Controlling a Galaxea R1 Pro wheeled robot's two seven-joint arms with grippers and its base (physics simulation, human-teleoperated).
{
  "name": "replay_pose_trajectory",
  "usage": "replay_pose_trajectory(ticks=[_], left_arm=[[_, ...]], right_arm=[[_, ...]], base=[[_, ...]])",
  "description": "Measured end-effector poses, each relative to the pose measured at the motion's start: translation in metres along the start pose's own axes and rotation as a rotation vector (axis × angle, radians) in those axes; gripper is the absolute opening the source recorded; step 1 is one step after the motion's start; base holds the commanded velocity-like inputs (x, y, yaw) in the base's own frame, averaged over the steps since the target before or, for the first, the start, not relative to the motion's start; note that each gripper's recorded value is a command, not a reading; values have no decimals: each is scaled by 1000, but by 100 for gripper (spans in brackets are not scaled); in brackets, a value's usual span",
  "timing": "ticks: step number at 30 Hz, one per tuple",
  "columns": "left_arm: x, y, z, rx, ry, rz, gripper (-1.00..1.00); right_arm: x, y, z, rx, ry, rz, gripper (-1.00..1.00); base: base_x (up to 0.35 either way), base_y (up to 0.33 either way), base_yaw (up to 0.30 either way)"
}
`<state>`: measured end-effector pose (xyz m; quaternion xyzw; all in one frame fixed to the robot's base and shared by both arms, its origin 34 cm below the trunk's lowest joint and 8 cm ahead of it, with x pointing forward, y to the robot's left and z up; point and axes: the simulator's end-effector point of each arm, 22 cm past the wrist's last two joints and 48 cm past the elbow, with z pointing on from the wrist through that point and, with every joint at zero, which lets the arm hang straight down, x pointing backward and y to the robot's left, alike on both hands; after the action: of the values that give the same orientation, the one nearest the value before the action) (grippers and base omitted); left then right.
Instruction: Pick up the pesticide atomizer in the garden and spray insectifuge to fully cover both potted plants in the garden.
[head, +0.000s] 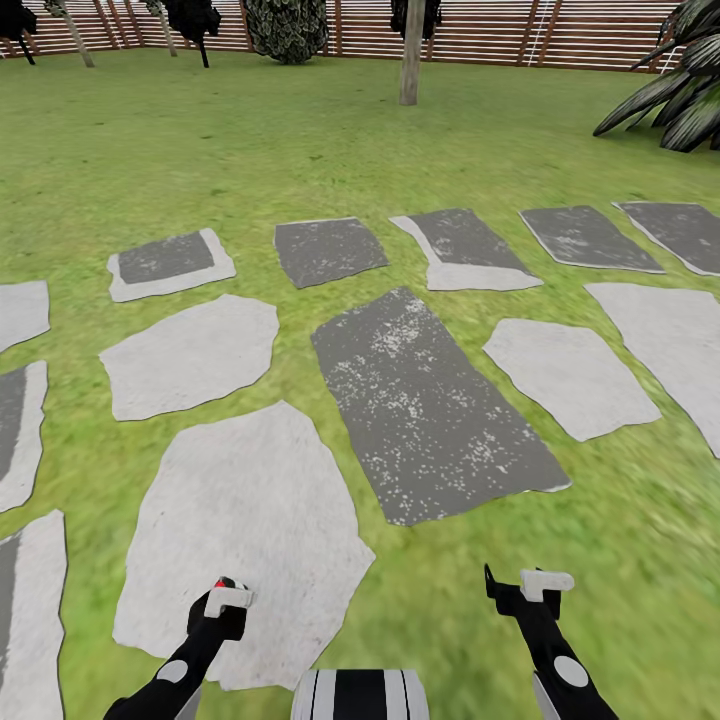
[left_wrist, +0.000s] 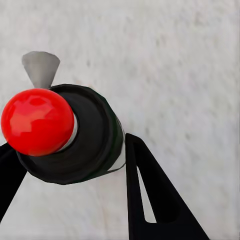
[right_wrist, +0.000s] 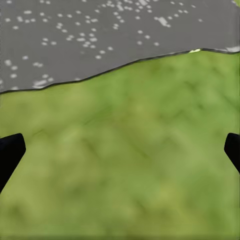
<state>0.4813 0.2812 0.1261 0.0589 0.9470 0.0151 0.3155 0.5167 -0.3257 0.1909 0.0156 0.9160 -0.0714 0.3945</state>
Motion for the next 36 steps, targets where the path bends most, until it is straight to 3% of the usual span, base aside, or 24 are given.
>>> replay_pose_trajectory(ticks=[12,18,22,28,33,34,36], left_arm=[[-27,3,-6,-6,-48,0,-100],[-38,3,-10,0,-67,1,-100],[-45,5,-13,-3,-80,0,-100],[-49,12,-20,-13,-90,10,-100],[-17,12,-36,-21,-54,6,-100],[-12,9,-38,-24,-48,-19,-100],[-13,8,-38,-22,-49,-20,-100]], right_arm=[[-24,-1,-5,0,-43,5,100],[-10,4,-11,-9,-15,4,100],[-17,4,-14,-11,-41,0,100],[-36,6,-23,-22,-125,-128,100],[-1,-8,-49,33,-106,-134,100],[38,-9,-62,30,-46,-137,100],[43,-8,-64,28,-35,-138,100]], base=[[0,0,0],[0,0,0],[0,0,0],[0,0,0],[0,0,0],[0,0,0],[0,0,0]])
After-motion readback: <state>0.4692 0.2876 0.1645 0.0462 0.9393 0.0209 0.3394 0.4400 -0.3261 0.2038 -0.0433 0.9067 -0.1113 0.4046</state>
